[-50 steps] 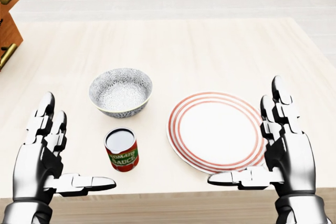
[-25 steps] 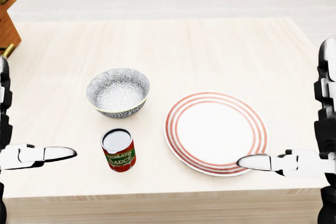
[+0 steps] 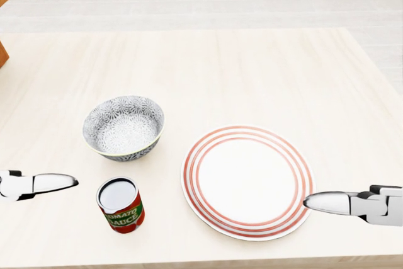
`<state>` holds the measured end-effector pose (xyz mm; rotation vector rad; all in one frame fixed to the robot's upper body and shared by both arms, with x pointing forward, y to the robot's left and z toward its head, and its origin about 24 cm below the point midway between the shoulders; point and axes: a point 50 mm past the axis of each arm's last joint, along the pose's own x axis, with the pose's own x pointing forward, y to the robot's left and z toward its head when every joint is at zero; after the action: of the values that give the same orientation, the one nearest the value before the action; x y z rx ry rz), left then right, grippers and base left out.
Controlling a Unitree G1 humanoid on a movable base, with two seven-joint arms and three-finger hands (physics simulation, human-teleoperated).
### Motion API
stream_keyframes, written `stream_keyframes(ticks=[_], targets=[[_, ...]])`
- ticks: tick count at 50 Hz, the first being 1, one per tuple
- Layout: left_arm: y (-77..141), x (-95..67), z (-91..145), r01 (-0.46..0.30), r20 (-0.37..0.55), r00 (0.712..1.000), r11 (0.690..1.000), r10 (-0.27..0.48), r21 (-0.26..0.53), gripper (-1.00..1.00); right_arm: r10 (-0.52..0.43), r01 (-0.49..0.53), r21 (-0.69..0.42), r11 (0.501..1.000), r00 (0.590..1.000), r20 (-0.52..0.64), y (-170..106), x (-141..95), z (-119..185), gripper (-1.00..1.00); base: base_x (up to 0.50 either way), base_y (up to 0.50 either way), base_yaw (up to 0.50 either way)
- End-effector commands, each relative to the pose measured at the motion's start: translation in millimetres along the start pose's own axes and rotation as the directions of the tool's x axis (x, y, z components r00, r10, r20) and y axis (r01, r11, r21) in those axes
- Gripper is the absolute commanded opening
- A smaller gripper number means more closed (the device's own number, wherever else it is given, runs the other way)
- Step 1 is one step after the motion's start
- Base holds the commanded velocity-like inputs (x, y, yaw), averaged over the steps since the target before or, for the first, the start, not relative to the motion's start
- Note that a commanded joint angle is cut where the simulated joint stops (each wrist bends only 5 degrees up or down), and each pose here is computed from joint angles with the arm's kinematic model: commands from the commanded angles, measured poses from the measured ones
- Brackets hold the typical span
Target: Put the bowl on the plate.
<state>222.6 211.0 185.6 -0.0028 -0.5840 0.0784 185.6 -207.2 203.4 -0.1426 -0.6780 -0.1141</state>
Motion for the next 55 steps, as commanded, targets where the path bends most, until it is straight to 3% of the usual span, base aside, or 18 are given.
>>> stream_keyframes(ticks=[1,15,55], targets=[[1.1,-1.5,1.8,0.000,0.005,1.000,1.000,0.000,0.005,1.00,0.004,-0.004,-0.010,1.000,1.000,-0.004,-1.0,-2.6,1.1,1.00,0.00,0.00,0.00],[3.1,-0.7,-1.6,-0.001,-0.008,1.000,1.000,0.001,0.004,1.00,0.010,-0.010,0.002,1.000,1.000,-0.005,0.2,-1.2,-0.5,1.00,0.00,-0.28,0.00],[7.5,0.0,2.8,-0.010,0.009,1.000,1.000,0.010,0.003,1.00,0.016,-0.017,-0.018,1.000,1.000,-0.008,0.3,-2.8,0.4,1.00,0.09,-0.02,0.00]])
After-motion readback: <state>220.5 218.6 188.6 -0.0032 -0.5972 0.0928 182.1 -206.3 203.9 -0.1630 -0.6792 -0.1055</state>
